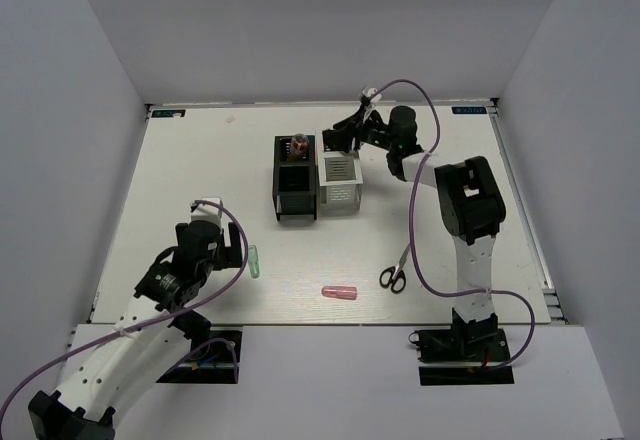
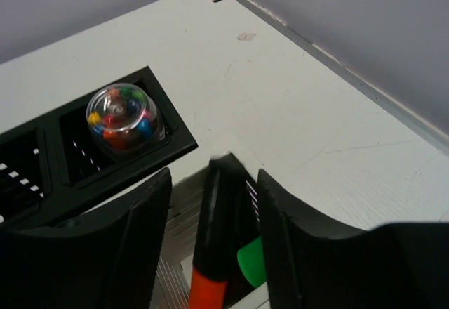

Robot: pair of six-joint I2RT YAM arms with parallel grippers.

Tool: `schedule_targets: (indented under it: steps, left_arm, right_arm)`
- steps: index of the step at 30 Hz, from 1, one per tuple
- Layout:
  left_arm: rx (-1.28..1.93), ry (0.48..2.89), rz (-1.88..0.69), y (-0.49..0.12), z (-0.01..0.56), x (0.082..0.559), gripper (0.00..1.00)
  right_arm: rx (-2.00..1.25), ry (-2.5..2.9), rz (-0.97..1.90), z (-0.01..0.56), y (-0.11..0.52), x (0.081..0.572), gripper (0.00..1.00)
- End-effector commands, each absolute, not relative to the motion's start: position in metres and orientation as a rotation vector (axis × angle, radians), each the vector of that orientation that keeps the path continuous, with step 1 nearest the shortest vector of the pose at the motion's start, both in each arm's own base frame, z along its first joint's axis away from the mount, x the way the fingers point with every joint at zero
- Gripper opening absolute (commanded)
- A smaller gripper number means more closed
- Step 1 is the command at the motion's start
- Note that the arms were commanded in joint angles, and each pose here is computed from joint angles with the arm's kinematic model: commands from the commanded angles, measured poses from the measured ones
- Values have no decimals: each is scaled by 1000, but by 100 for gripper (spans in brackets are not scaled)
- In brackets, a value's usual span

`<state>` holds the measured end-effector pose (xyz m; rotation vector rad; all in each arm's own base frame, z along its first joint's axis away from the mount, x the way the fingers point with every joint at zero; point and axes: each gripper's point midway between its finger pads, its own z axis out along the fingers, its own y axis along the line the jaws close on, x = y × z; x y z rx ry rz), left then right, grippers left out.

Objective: Sort the stationery into containers
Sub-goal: Place the pen in the storage box, then pick up the pen from the center of the board.

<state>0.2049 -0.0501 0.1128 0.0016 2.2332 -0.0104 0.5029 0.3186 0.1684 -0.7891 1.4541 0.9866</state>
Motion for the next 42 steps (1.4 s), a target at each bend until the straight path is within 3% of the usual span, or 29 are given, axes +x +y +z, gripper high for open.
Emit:
schedule_targets:
  steps: [1, 6, 8, 10, 14, 16, 18, 19, 20, 21, 22, 23, 25, 28, 29, 33, 36, 42]
  left_arm:
    - [-3, 2223, -26, -52, 114, 206, 95]
    - [-6, 2245, -23, -53, 110, 206, 95]
    - [-20, 2254, -34, -55, 109, 207, 88]
    - [-28, 2279, -73, -62, 107, 207, 73]
    - [-95, 2377, -82, -69, 95, 205, 61]
    - [-191, 2409, -91, -71, 89, 206, 61]
    - [-244, 2429, -90, -73, 82, 207, 79]
    - [-316, 2428, -116, -76, 78, 207, 84]
    - [-328, 2435, -137, -80, 76, 208, 90]
    - [-353, 2429, -150, -83, 73, 211, 93]
    - [-361, 2444, -145, -85, 68, 211, 95]
    - [-377, 2424, -162, -89, 68, 215, 95]
    - [-376, 2407, -178, -97, 66, 226, 92]
    - [-380, 2424, -143, -101, 55, 235, 85]
    - [-385, 2426, -134, -101, 53, 237, 83]
    - [-383, 2428, -120, -106, 47, 249, 72]
    - [-381, 2466, -57, -105, 37, 251, 69]
    - [-354, 2488, 44, -104, 27, 254, 63]
  right_arm:
    - [-832, 1350, 966, 186, 318, 498, 56]
    - [-827, 1309, 964, 210, 317, 495, 59]
    - [-824, 1288, 967, 224, 316, 492, 58]
    - [-804, 1273, 987, 241, 315, 488, 52]
    - [-791, 1243, 972, 285, 311, 478, 38]
    - [-771, 1444, 979, 258, 307, 475, 22]
    - [-797, 1460, 849, 301, 297, 483, 20]
    - [-765, 1872, 912, 239, 282, 454, 23]
    - [-819, 1740, 948, 314, 293, 461, 41]
    - [-757, 1841, 1022, 302, 283, 466, 57]
    - [-729, 1930, 1118, 297, 280, 457, 63]
    - [-726, 1935, 1329, 308, 283, 437, 55]
    - [-695, 1961, 1524, 308, 270, 424, 0]
    - [-748, 2076, 1408, 282, 251, 388, 0]
    - [-809, 1985, 1265, 280, 247, 401, 0]
    - [-784, 2075, 1148, 236, 221, 352, 22]
    - [-786, 2103, 1112, 232, 211, 336, 31]
    - [-783, 2105, 1111, 222, 203, 316, 32]
